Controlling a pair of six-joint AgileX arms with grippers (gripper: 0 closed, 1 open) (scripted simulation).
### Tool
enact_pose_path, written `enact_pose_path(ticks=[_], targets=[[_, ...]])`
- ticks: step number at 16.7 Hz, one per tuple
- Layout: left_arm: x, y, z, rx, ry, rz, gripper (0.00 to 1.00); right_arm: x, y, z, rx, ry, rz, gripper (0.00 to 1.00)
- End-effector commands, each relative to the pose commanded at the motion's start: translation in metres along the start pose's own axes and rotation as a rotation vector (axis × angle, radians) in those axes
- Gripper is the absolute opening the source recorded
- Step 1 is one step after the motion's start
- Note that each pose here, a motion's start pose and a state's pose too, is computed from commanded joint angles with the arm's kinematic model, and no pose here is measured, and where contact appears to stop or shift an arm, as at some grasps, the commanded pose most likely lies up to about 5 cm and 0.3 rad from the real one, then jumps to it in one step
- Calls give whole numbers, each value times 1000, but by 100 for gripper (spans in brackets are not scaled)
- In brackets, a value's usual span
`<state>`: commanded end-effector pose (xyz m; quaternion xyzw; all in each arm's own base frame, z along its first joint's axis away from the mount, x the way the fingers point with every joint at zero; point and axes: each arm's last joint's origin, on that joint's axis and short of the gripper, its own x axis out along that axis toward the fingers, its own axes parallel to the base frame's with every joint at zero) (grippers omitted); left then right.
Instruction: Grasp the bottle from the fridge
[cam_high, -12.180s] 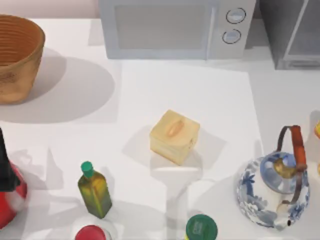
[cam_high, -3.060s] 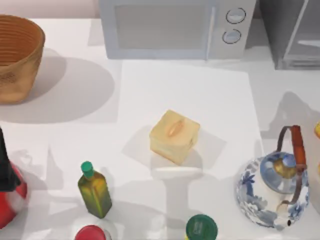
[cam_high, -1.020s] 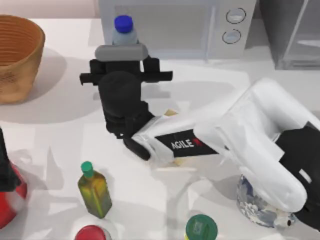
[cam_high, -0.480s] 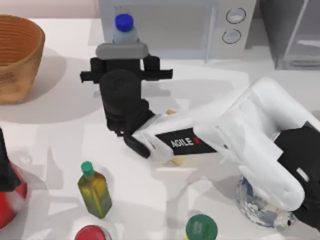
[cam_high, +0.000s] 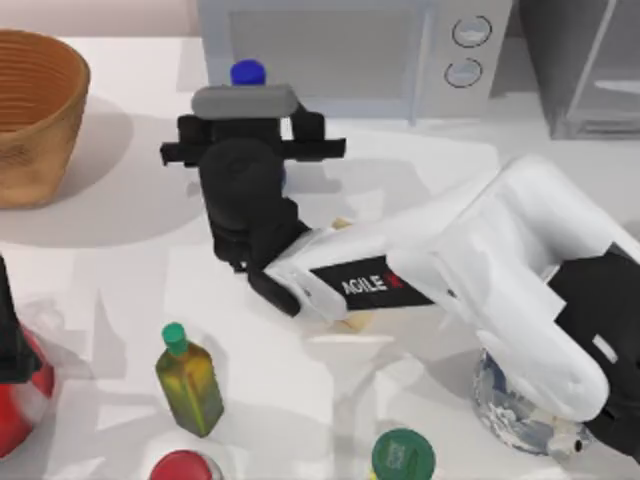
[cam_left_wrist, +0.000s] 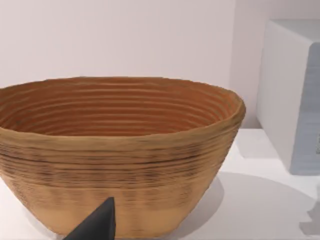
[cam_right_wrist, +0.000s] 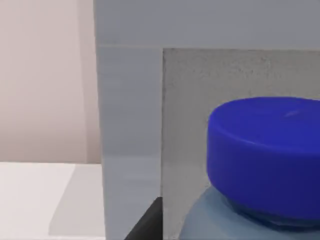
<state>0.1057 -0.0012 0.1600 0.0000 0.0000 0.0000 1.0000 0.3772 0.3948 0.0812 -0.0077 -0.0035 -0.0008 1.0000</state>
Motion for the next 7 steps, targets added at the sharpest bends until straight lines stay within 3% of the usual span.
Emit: enact_pose_path(ticks=[2, 7], targets=[[0, 0, 0, 0, 0, 0, 100, 0, 0, 0, 0, 0, 0, 100], [0, 0, 0, 0, 0, 0, 100, 0, 0, 0, 0, 0, 0, 100]])
